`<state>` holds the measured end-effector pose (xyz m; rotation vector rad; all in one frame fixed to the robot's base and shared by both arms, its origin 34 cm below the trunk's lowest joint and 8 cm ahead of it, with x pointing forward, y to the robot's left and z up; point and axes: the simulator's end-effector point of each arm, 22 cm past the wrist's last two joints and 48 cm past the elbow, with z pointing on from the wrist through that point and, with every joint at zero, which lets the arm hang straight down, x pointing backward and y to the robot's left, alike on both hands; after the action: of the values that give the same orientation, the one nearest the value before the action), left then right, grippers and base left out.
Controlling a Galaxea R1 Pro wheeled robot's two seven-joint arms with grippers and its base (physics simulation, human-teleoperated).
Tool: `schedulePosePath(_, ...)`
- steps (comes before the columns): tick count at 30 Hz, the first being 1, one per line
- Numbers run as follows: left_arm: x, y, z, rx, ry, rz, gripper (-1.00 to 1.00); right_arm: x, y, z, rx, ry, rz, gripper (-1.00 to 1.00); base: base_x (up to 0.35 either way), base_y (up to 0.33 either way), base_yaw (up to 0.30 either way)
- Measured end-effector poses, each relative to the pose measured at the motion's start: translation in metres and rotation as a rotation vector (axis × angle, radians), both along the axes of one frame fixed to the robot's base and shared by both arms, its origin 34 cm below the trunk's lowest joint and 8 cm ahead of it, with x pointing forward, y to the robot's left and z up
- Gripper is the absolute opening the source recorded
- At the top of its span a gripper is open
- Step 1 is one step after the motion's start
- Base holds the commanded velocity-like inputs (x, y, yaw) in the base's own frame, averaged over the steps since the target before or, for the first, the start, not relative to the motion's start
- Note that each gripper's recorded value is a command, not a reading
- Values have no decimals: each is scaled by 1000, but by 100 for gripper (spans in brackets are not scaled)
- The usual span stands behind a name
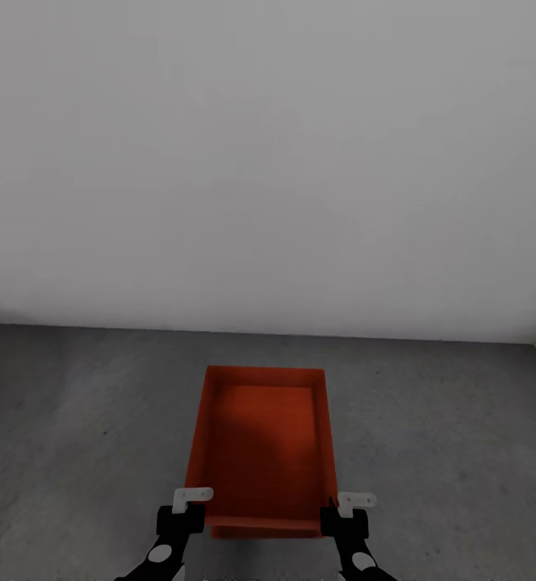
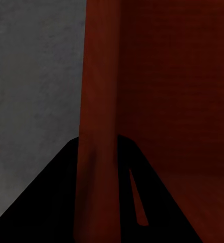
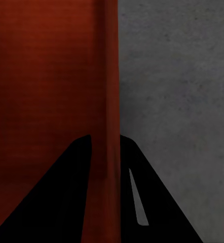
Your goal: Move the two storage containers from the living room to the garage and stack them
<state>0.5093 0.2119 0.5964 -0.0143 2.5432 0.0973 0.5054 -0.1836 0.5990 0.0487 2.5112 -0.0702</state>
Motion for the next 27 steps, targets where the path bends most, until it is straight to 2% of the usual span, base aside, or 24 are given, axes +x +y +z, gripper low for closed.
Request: schedulePosePath(27,-11,0,-11,1,28,-2,-100,-11,0,-11,0,28,-1,-100,0,0,0)
